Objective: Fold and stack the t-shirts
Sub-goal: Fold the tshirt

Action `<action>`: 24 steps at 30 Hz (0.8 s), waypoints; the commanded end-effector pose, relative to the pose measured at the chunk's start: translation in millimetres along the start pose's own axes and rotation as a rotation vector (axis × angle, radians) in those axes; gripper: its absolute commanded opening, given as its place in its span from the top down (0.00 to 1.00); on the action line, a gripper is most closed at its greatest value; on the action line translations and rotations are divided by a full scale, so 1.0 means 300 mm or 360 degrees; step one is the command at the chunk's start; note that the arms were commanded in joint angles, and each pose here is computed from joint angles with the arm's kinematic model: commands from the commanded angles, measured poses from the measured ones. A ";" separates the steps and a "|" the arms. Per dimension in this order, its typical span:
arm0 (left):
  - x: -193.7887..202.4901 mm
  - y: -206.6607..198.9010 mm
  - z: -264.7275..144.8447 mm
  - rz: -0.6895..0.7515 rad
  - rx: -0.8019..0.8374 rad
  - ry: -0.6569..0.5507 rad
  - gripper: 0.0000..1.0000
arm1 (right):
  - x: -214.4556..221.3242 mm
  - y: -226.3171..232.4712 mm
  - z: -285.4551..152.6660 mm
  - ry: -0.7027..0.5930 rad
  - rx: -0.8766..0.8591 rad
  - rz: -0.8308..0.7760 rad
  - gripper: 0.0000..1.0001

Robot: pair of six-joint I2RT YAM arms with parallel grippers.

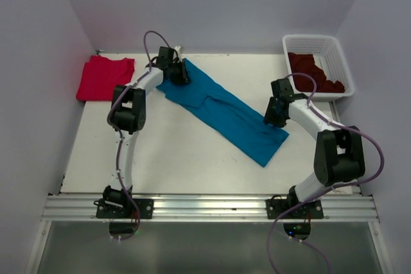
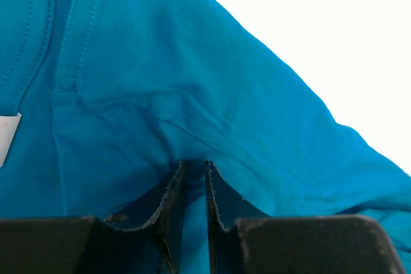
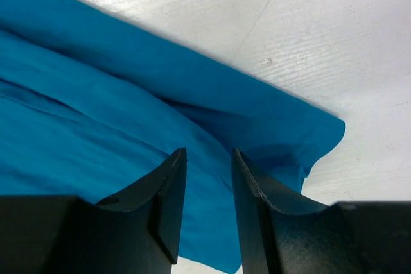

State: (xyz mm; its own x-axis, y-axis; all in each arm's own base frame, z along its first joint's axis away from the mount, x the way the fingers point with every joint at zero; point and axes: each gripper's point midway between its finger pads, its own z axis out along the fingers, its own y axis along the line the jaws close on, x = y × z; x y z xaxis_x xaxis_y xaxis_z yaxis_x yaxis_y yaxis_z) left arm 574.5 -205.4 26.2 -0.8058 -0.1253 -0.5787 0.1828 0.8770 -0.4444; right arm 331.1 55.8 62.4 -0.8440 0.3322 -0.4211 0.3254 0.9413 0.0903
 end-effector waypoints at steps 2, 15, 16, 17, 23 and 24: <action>0.117 0.045 -0.011 -0.0035 -0.0049 0.0170 0.78 | 0.017 0.003 0.031 0.0001 -0.0007 0.0013 0.65; 0.129 0.060 -0.015 -0.0082 -0.0034 0.0174 0.80 | 0.068 -0.045 0.032 0.0014 0.0053 -0.0007 1.00; 0.133 0.062 -0.014 -0.0085 -0.0035 0.0176 0.81 | 0.058 -0.046 0.016 -0.0010 0.0048 -0.0006 1.00; 0.134 0.063 -0.014 -0.0085 -0.0037 0.0175 0.81 | 0.054 -0.050 0.008 -0.0024 0.0054 -0.0007 1.00; 0.142 0.065 -0.019 -0.0086 -0.0040 0.0177 0.82 | 0.055 -0.063 -0.057 -0.0070 0.0032 -0.0016 1.00; 0.145 0.066 -0.017 -0.0086 -0.0041 0.0179 0.82 | 0.062 -0.065 -0.063 -0.0062 0.0028 -0.0020 1.00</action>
State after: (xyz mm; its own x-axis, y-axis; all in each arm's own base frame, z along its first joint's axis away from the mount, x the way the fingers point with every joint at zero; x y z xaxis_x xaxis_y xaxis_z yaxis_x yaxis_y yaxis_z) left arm 568.8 -202.6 25.1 -0.8061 -0.1391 -0.5753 0.1882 0.8613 -0.4720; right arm 309.2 50.0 60.3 -0.8355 0.3340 -0.4364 0.3291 0.9400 0.0893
